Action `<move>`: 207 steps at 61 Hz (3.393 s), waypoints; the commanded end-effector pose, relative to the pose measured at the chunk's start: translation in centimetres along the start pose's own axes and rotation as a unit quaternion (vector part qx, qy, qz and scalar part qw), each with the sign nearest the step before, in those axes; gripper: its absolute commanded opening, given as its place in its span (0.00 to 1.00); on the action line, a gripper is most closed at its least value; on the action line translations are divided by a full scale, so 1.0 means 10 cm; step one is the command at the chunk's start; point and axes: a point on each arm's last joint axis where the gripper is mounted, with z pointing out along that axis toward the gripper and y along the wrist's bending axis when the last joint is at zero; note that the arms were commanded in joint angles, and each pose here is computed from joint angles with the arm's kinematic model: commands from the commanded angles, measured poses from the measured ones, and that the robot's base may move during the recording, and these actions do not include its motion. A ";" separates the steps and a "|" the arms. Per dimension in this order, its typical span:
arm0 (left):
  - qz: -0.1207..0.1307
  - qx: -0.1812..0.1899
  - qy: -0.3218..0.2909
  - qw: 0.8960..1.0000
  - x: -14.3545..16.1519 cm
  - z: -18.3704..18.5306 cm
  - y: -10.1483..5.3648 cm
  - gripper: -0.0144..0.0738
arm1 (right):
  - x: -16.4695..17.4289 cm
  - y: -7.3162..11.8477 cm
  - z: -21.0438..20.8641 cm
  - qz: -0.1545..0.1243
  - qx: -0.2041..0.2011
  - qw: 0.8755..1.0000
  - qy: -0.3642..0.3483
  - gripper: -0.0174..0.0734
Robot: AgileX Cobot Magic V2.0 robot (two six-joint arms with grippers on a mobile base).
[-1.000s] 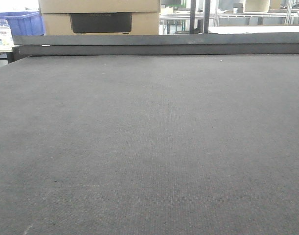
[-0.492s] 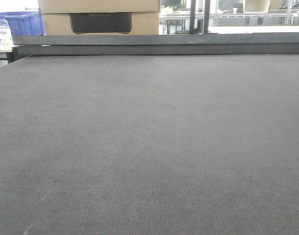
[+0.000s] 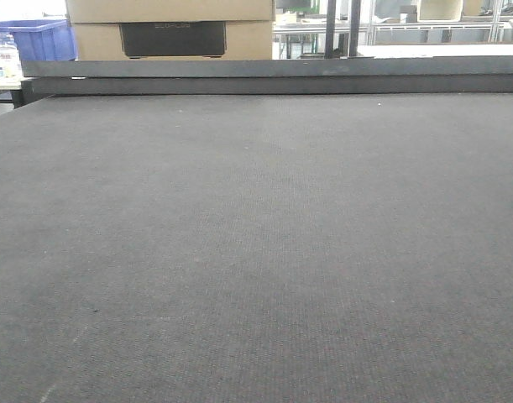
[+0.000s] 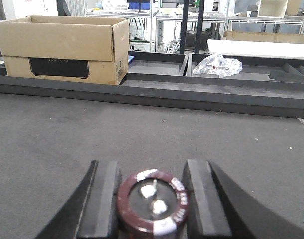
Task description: Place cylindrical capacitor in blue bin on shelf
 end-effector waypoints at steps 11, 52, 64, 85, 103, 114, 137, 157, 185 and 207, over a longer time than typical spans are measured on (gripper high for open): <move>-0.002 0.006 -0.014 1.000 -0.03 -0.03 -0.01 0.04 | -0.04 0.00 -0.03 0.000 -0.001 1.000 -0.018 0.01; -0.002 0.006 -0.014 1.000 -0.03 -0.03 -0.01 0.04 | -0.04 0.00 -0.03 0.000 -0.001 1.000 -0.018 0.01; -0.002 0.006 -0.014 1.000 -0.03 -0.03 -0.01 0.04 | -0.04 0.00 -0.03 0.000 -0.001 1.000 -0.018 0.01; -0.002 0.006 -0.014 1.000 -0.03 -0.03 -0.01 0.04 | -0.04 0.00 -0.03 0.000 -0.001 1.000 -0.018 0.01; -0.002 0.006 -0.014 1.000 -0.03 -0.03 -0.01 0.04 | -0.04 0.00 -0.03 0.000 -0.001 1.000 -0.018 0.01; -0.002 0.006 -0.014 1.000 -0.03 -0.03 -0.01 0.04 | -0.04 0.00 -0.03 0.000 -0.001 1.000 -0.018 0.01; -0.002 0.006 -0.014 1.000 -0.03 -0.03 -0.01 0.04 | -0.04 0.00 -0.03 0.000 -0.001 1.000 -0.018 0.01; -0.002 0.006 -0.014 1.000 -0.03 -0.03 -0.01 0.04 | -0.04 0.00 -0.03 0.000 -0.001 1.000 -0.018 0.01; -0.001 0.005 -0.015 1.000 -0.03 -0.04 -0.01 0.04 | -0.04 0.00 -0.03 0.001 -0.002 1.000 -0.018 0.01; -0.001 0.005 -0.015 1.000 -0.03 -0.04 -0.01 0.04 | -0.04 0.00 -0.03 0.001 -0.002 1.000 -0.018 0.01</move>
